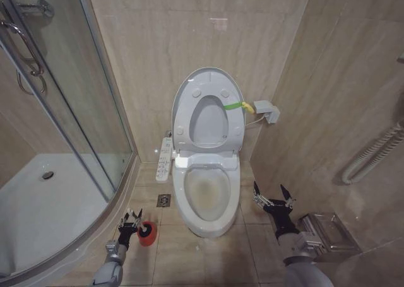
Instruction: Open the toilet lid, clean the toilet bowl with a toilet brush, close the toilet lid, and flush.
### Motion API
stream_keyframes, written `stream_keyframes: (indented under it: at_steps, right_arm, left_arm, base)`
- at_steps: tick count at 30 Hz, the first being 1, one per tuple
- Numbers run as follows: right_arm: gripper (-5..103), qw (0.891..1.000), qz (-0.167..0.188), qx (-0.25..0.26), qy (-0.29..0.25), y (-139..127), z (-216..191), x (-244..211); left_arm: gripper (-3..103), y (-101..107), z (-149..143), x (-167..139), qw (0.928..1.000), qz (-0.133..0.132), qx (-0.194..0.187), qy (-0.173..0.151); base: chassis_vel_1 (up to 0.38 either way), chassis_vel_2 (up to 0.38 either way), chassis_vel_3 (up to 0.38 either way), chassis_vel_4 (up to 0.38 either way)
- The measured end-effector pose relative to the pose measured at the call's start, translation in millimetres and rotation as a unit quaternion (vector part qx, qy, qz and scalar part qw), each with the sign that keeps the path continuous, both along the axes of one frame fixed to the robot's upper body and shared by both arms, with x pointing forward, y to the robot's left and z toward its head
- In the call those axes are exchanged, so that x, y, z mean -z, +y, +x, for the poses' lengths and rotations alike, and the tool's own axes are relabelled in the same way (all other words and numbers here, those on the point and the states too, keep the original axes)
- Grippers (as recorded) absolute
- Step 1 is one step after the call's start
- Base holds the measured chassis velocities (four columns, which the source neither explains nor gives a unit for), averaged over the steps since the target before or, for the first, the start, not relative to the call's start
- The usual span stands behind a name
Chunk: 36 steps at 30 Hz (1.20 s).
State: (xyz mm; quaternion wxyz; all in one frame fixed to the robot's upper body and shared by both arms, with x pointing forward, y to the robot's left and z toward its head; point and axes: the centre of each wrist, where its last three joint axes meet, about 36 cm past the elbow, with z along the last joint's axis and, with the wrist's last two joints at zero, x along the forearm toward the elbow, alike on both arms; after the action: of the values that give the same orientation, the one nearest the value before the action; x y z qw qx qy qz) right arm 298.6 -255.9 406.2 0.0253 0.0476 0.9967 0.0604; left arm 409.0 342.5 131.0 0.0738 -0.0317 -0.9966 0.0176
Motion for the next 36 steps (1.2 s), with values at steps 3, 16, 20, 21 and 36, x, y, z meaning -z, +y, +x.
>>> stream_keyframes:
  at_steps: [3,16,20,21,36]
  right_arm:
    - [100,1.000,0.000,0.000,0.000,0,0,0]
    - [100,1.000,0.000,0.000,0.000,0,0,0]
    - [100,1.000,0.000,0.000,0.000,0,0,0]
    - [100,1.000,0.000,0.000,0.000,0,0,0]
    - [100,1.000,0.000,0.000,0.000,0,0,0]
  left_arm:
    - [56,-1,-1,-4,1.0000,-0.001,-0.003,-0.006]
    - [100,-12,-44,-38,0.9999,0.011,0.003,-0.010]
    - [100,0,-58,-41,0.9993,0.032,0.003,-0.020]
    - [100,5,-63,-42,0.9990,0.038,0.001,-0.024]
    - [100,24,-55,-118,0.9920,0.046,-0.012,-0.117]
  base:
    - [0.000,0.000,0.000,0.000]
    - [0.000,0.000,0.000,0.000]
    - [0.000,0.000,0.000,0.000]
    - [0.000,0.000,0.000,0.000]
    - [0.000,0.000,0.000,0.000]
